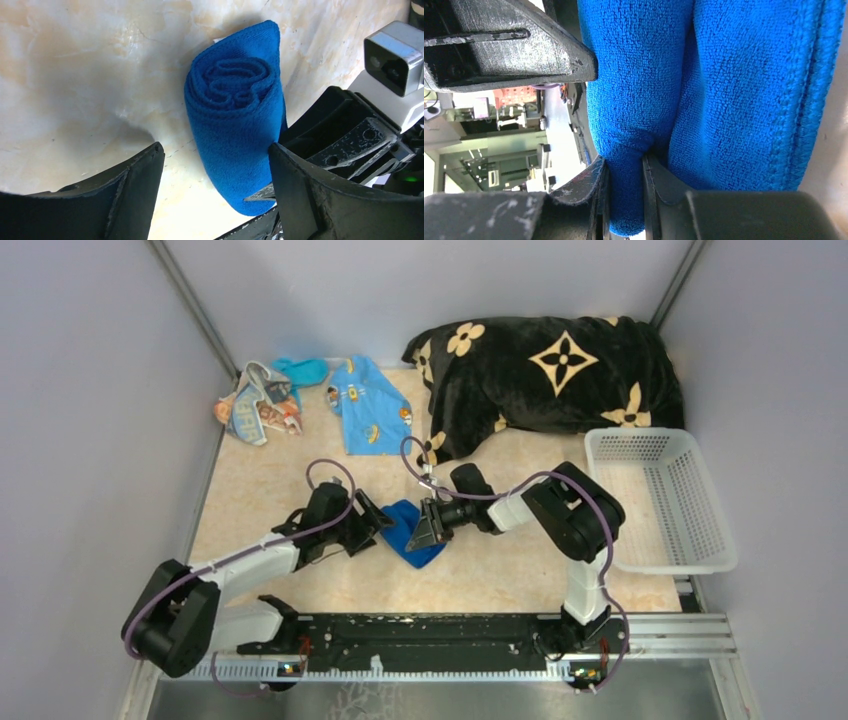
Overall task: Roll the towels
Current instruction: Roll the towel at the center of the board.
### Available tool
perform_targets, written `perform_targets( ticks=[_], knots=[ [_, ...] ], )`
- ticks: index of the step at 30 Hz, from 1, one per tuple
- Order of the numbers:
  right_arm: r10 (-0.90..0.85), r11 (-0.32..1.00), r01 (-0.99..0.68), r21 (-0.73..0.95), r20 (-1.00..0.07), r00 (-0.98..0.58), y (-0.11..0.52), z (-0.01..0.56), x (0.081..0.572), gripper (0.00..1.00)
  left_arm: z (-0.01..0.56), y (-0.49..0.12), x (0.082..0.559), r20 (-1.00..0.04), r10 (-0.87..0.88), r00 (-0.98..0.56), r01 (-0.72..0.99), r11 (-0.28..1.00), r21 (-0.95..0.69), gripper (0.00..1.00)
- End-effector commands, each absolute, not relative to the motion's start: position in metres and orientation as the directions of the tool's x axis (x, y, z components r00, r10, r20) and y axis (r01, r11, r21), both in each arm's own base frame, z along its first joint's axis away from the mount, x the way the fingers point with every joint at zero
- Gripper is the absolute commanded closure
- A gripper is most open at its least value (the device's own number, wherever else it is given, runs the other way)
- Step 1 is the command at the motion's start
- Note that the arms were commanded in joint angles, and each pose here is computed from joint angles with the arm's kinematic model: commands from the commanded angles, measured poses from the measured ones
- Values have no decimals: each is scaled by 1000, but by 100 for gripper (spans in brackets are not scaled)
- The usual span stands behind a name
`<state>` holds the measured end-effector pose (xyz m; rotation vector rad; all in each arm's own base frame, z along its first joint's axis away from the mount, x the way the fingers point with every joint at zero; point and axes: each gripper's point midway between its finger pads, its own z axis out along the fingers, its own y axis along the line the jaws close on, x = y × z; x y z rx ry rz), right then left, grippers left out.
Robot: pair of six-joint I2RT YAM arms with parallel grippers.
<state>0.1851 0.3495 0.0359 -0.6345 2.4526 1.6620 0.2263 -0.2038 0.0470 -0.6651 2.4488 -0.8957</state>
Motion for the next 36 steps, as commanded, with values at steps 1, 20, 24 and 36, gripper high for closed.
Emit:
perform_targets(
  ticks=[1,20,24,36],
  knots=[
    [-312,441,-269,856,-135,-940,332,-8,157,84,59,-210,247,-275,-594,-756,-259,658,-707,19],
    [-389,789,-567,235,-524,-758,293,50,202,51,-10,-201,229,-217,-514,-830,-346,779,-522,41],
    [-422,814,-579,52,-632,-650,291,80,212,47,-14,-201,228,-217,-501,-838,-344,793,-503,39],
    [-565,684,-714,-152,-729,-386,354,102,197,40,-21,-200,225,-216,-486,-847,-347,813,-467,37]
  ],
)
